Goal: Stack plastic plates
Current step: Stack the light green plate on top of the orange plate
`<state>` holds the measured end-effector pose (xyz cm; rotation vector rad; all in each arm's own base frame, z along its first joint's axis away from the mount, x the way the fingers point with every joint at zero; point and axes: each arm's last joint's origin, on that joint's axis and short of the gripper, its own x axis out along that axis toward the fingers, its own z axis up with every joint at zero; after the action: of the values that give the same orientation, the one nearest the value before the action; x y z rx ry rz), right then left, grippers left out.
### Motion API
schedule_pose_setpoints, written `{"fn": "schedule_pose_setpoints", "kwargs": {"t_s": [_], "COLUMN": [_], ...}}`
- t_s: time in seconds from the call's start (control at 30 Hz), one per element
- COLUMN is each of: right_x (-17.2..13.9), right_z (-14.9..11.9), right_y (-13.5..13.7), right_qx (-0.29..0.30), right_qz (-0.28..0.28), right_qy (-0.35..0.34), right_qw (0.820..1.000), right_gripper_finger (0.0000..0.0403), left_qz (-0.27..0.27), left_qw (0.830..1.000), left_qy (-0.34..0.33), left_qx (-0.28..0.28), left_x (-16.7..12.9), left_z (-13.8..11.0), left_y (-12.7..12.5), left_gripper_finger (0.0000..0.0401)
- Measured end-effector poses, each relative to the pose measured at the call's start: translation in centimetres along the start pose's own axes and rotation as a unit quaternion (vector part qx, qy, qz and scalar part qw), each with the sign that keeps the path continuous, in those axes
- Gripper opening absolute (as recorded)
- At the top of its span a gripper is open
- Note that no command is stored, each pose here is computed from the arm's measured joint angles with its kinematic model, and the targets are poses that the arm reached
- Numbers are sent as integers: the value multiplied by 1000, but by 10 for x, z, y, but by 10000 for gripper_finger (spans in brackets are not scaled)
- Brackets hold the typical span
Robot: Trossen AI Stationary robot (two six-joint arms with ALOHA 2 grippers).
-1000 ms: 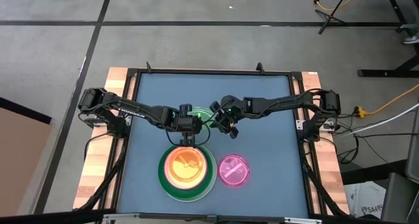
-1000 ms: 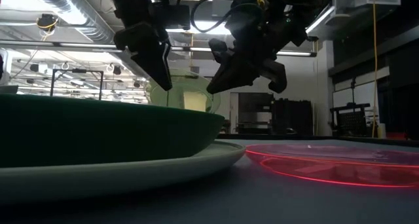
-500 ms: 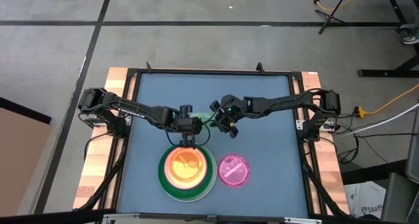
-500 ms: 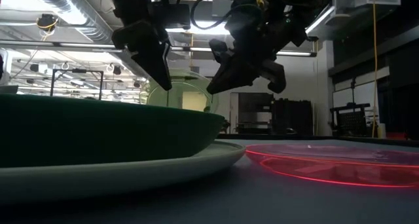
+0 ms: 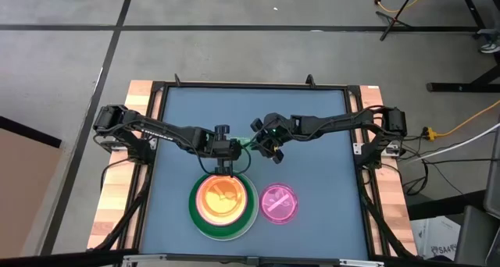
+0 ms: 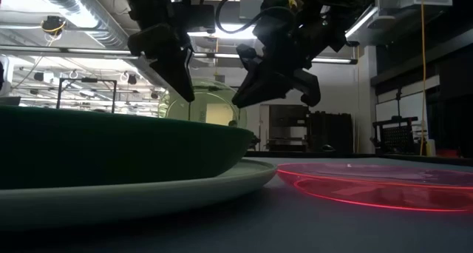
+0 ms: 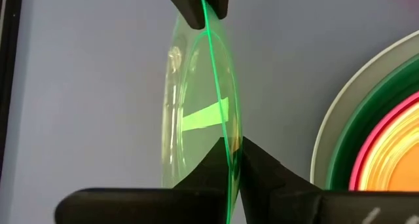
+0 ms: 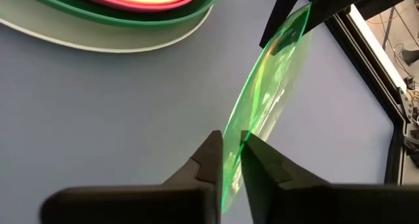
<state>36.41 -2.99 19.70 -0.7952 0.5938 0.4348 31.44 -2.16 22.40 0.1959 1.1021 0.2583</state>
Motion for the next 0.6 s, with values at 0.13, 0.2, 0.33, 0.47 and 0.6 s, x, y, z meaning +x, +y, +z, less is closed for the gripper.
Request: {"fn": "schedule_pose_setpoints", "kwargs": {"t_s": [0.13,0.2,0.33,0.47,0.6], "right_x": [0,0,0,0,0], "right_z": [0,0,-1,-1,-3], "right_y": [0,0,0,1,3], "right_qx": [0,0,0,1,3], "right_qz": [0,0,-8,-7,3], "right_qy": [2,2,14,19,27], "right_qw": [1000,1000,1000,1000,1000], "right_gripper_finger": [77,87,92,90,90], "left_qz": [2,2,2,0,-2], "left_qw": [1000,1000,1000,1000,1000], "left_qy": [0,-1,-3,-4,-4], "left_qx": [1,1,5,9,9], "left_x": [0,-1,-2,-3,-3], "left_z": [0,0,0,0,0], "left_y": [-1,-2,-5,-8,-8], "left_gripper_finger": [12,12,12,12,12]}}
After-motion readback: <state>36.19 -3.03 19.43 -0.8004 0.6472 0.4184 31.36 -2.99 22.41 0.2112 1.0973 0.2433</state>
